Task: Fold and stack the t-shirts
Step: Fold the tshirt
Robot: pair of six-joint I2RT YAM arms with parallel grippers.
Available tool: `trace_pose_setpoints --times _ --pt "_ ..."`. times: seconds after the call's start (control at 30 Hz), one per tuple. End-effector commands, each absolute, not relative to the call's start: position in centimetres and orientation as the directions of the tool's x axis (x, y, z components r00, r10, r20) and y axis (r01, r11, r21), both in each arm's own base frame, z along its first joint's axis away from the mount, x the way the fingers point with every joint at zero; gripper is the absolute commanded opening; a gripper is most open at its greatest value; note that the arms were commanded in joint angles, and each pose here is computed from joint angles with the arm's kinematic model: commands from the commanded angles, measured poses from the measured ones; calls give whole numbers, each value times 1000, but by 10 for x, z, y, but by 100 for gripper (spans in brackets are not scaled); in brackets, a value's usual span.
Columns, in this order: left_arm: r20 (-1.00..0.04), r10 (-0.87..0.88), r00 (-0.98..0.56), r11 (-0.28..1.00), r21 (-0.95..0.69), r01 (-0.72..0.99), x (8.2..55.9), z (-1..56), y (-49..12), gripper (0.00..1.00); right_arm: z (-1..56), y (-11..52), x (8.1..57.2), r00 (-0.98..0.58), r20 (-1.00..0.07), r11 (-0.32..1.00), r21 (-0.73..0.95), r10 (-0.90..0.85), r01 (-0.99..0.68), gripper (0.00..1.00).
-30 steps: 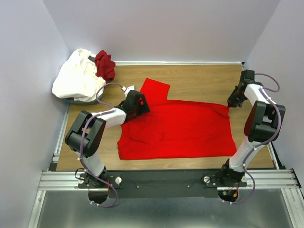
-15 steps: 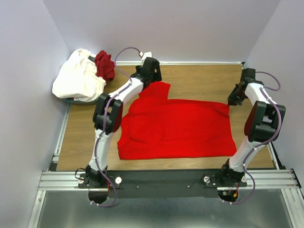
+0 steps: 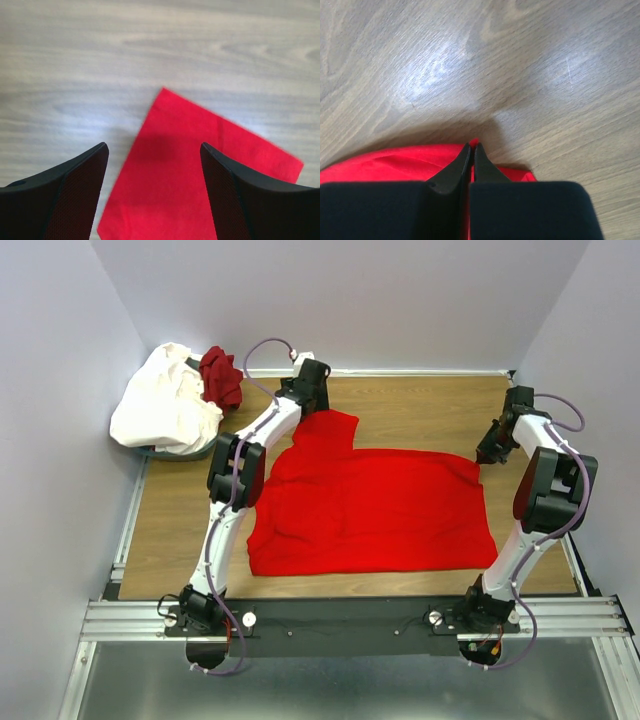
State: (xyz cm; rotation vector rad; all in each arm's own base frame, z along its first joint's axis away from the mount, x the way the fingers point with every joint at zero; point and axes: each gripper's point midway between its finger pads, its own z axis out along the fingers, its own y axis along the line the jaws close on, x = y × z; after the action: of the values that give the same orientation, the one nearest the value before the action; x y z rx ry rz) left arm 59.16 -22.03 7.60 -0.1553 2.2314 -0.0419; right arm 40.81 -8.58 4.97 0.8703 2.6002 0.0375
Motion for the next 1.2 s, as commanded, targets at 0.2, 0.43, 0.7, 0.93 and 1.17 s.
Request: trace_pose_setpoints --times 0.2,0.43,0.7,0.93,1.17 --pt "-776 -99 -623 995 -59 -83 602 55 -223 69 43 -82 410 -733 -350 810 178 583 560 6" --pt "-768 -96 -633 995 -56 -83 602 49 -223 67 44 -83 410 -733 -353 810 177 582 558 6" --pt "-740 -79 -668 996 -33 -82 597 33 -222 67 43 -81 408 -733 -349 810 182 583 558 6" --pt "-715 -73 -695 997 -37 -67 594 19 -225 60 42 -80 405 -733 -350 810 181 583 558 6" --pt "-700 -62 -712 998 -38 -49 590 14 -227 34 46 -81 405 -731 -357 811 185 581 554 6"
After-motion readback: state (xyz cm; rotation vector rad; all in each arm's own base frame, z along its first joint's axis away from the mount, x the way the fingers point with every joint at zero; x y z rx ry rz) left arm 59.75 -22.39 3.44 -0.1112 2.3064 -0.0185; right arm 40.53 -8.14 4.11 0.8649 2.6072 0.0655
